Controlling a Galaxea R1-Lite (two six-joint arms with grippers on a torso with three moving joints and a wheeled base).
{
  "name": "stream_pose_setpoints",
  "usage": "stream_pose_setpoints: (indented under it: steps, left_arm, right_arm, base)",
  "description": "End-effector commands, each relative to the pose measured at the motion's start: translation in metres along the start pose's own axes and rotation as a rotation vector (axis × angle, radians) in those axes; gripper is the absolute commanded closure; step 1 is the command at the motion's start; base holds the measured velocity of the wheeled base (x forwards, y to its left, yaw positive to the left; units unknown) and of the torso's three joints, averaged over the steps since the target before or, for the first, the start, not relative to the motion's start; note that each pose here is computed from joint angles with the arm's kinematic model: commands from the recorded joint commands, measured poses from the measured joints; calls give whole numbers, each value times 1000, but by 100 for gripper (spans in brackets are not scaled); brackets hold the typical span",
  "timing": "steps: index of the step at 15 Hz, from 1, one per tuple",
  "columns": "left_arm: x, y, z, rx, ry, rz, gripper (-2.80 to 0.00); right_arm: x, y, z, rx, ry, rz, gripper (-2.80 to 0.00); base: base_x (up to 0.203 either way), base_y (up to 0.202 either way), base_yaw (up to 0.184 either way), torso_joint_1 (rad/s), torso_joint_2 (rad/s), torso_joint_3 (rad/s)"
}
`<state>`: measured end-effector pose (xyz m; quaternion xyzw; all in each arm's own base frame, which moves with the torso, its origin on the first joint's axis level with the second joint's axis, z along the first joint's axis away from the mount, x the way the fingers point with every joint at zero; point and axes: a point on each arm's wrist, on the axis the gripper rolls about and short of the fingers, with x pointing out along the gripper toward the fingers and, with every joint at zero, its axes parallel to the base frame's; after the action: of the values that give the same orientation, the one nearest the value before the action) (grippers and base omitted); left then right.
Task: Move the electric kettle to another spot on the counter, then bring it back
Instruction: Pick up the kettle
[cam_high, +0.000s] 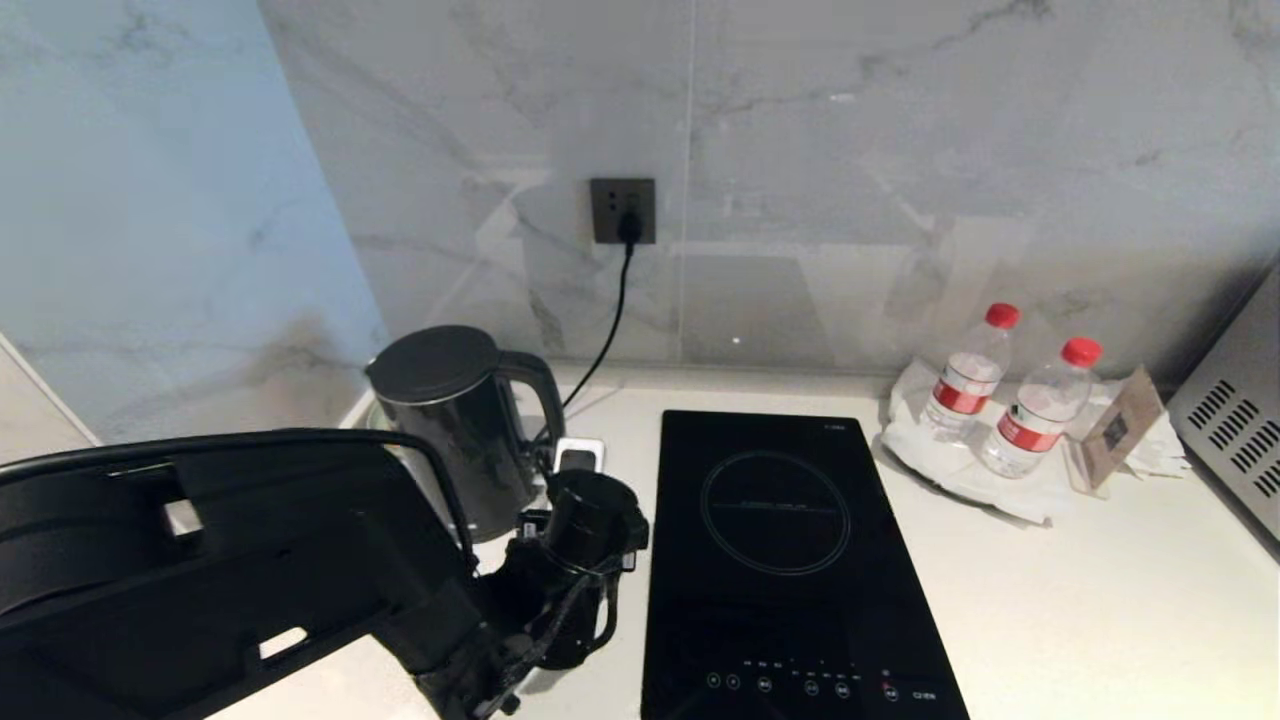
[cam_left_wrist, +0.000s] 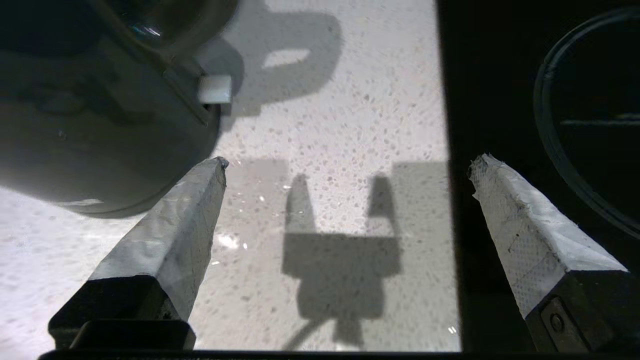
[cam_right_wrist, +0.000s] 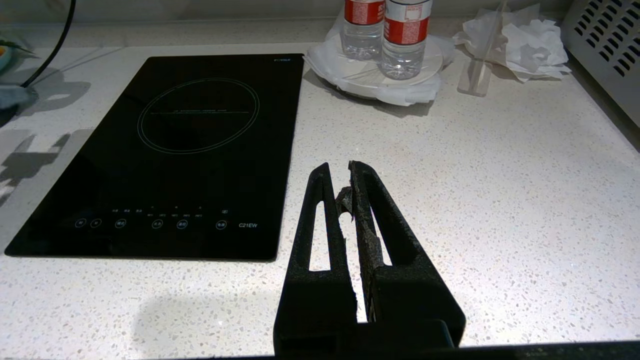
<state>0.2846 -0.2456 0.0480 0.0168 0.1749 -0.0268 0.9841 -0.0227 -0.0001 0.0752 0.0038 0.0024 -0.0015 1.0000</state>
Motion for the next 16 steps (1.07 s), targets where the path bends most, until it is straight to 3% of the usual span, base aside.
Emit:
stream_pose_setpoints:
  steps: [1, 4, 10, 15, 16]
  left_arm:
    - [-22, 9, 27, -48, -58, -20, -280]
    - [-28, 13, 37, -67, -80, -24, -280]
    - [-24, 5, 55, -111, -136, -39, -280]
    - [-14, 5, 50, -133, -124, -24, -280]
    - [-14, 6, 51, -137, -126, -21, 0]
  right_arm:
    - [0, 0, 0, 0, 0, 0, 0]
    - [0, 0, 0, 0, 0, 0, 0]
    - [0, 0, 0, 0, 0, 0, 0]
    - [0, 0, 0, 0, 0, 0, 0]
    - [0, 0, 0, 0, 0, 0, 0]
  base:
    - [0, 0, 0, 0, 0, 0]
    - [0, 0, 0, 0, 0, 0]
    - [0, 0, 0, 0, 0, 0]
    - [0, 0, 0, 0, 0, 0]
    - [0, 0, 0, 0, 0, 0]
